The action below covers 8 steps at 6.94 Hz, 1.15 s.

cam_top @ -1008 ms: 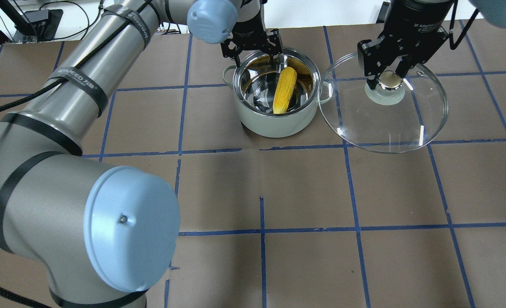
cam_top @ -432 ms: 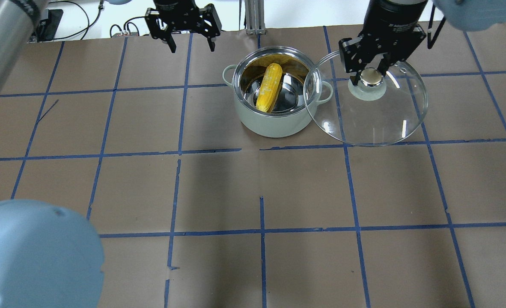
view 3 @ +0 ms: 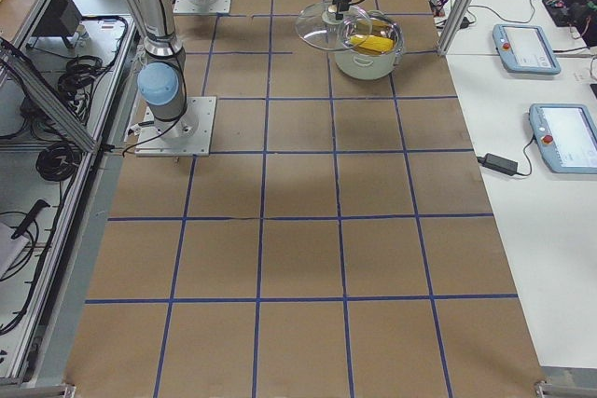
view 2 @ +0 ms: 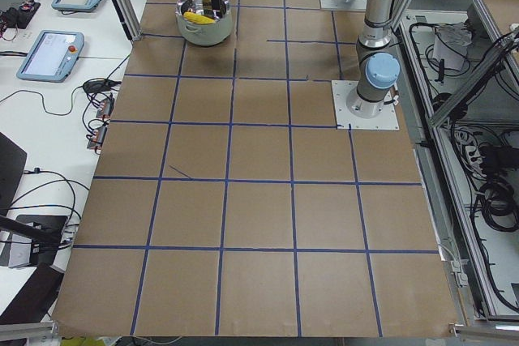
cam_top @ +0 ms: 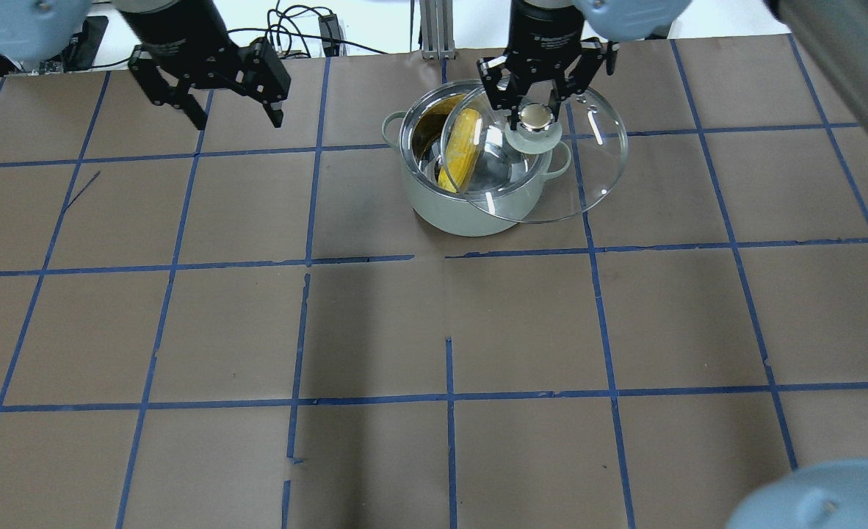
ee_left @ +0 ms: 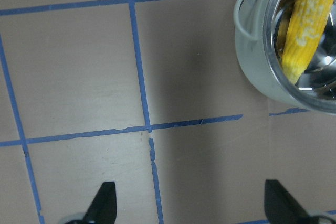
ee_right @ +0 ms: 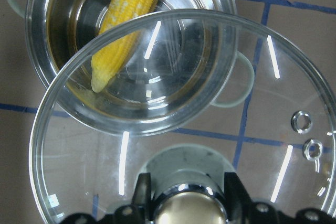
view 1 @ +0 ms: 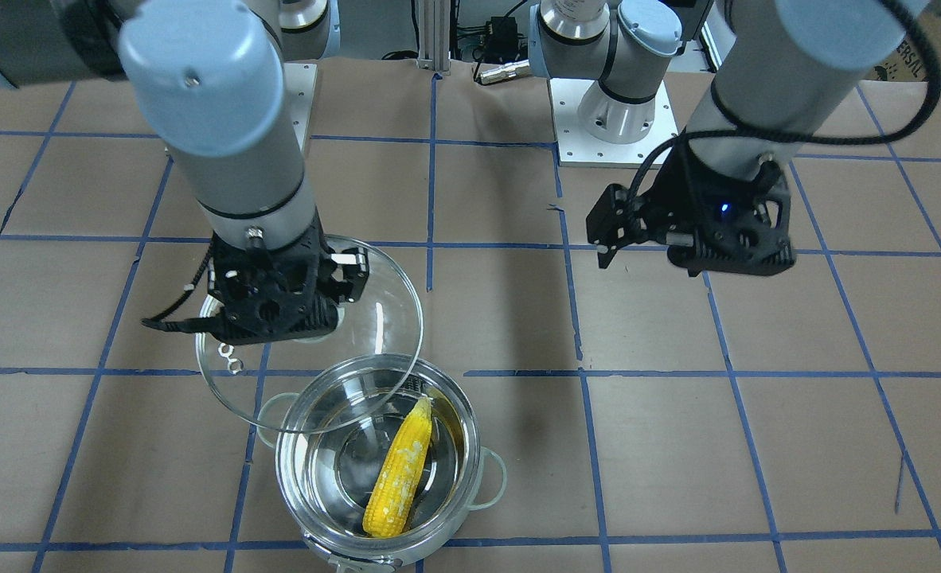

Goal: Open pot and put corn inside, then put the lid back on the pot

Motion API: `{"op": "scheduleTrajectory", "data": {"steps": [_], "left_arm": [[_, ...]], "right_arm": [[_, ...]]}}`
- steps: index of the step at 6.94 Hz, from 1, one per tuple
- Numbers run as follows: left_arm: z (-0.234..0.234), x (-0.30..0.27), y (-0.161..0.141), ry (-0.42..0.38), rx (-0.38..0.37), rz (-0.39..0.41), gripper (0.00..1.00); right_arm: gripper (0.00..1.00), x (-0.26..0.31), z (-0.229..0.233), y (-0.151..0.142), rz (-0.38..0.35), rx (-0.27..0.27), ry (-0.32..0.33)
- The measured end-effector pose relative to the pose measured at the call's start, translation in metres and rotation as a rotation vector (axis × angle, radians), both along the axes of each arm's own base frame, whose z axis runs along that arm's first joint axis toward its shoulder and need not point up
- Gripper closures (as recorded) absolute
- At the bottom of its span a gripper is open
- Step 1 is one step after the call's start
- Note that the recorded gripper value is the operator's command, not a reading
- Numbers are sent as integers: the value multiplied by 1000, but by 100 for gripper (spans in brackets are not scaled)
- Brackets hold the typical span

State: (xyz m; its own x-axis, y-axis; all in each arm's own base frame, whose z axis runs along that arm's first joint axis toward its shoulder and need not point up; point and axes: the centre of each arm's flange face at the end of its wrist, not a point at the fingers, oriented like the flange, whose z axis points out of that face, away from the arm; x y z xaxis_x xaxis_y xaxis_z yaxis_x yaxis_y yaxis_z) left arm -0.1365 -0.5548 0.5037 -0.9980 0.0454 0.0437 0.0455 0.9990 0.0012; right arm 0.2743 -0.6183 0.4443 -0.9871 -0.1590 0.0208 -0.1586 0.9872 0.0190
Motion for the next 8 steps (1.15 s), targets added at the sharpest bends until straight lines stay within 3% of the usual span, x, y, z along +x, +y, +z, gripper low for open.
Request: {"op": "scheduleTrajectory", "data": {"steps": [2, 4, 8], "left_arm": [[12, 10, 31, -74, -13, 12, 0], [10, 10, 36, -97, -7, -1, 0], [-2, 10, 33, -100, 12, -9, 0]], "right_arm": [[91, 32, -39, -47, 4, -8, 0], [92, 44, -65, -77, 9, -20, -2], [92, 51, -80, -103, 11, -45, -5]]}}
